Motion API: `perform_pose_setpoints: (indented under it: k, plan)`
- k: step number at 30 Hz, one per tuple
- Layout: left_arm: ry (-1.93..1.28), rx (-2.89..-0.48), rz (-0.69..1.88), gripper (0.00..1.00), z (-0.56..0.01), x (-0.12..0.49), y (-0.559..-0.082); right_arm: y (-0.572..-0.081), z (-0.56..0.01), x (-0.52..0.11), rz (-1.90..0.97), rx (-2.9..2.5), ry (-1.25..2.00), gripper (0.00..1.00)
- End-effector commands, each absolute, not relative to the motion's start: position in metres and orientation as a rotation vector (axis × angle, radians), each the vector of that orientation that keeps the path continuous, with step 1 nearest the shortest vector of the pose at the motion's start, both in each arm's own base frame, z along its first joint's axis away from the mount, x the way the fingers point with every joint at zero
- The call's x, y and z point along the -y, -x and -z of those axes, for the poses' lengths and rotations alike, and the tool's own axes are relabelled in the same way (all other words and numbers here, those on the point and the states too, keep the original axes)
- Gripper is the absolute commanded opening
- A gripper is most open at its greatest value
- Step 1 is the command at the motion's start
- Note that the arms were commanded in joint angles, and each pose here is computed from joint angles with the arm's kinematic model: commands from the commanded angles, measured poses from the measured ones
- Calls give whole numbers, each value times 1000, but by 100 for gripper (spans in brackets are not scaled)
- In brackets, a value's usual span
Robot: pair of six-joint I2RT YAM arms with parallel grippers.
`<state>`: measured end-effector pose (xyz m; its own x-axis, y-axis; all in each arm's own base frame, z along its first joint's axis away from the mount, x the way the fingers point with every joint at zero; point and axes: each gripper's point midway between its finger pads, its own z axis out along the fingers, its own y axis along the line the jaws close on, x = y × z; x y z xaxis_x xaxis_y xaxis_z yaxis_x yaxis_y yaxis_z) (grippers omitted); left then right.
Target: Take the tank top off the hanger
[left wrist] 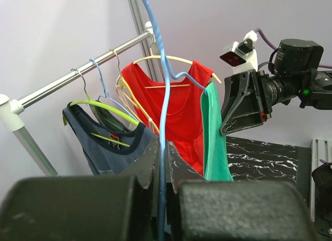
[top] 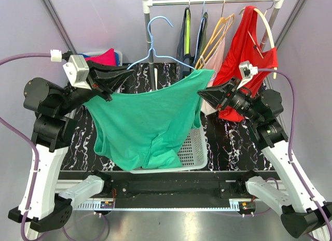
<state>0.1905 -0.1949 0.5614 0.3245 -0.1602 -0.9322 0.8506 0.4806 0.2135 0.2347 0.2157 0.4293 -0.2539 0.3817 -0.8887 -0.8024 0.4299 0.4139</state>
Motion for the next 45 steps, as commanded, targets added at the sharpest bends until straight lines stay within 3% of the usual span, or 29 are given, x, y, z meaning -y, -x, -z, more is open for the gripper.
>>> perform_pose_setpoints:
  k: [1, 3, 7, 11, 16, 29, 34, 41, 45]
  plan:
    - [-810, -897, 752, 0, -596, 188, -166, -239, -428, -214, -1154, -1407, 382, 12]
    - [-803, -895, 749, 0, -597, 186, -164, -237, -431, -210, -1137, -1398, 372, 0]
    - [-788, -884, 714, 0, -600, 182, -165, -227, -457, -192, -1038, -1336, 336, 0]
    - [-764, -853, 664, 0, -611, 175, -164, -198, -519, -161, -902, -1201, 313, 0]
    - [-741, -819, 631, 0, -622, 167, -158, -182, -546, -137, -811, -1156, 254, 0]
    - [-694, -797, 558, 0, -620, 147, -135, -207, -487, -103, -684, -1289, 9, 0]
    - [-673, -806, 515, 0, -617, 143, -143, -209, -465, -109, -704, -1345, 17, 0]
    - [-665, -856, 639, 0, -618, 163, -174, -218, -444, -166, -972, -1421, 173, 0]
    - [-645, -839, 666, 0, -651, 178, -196, -223, -467, -145, -849, -1366, 115, 0]
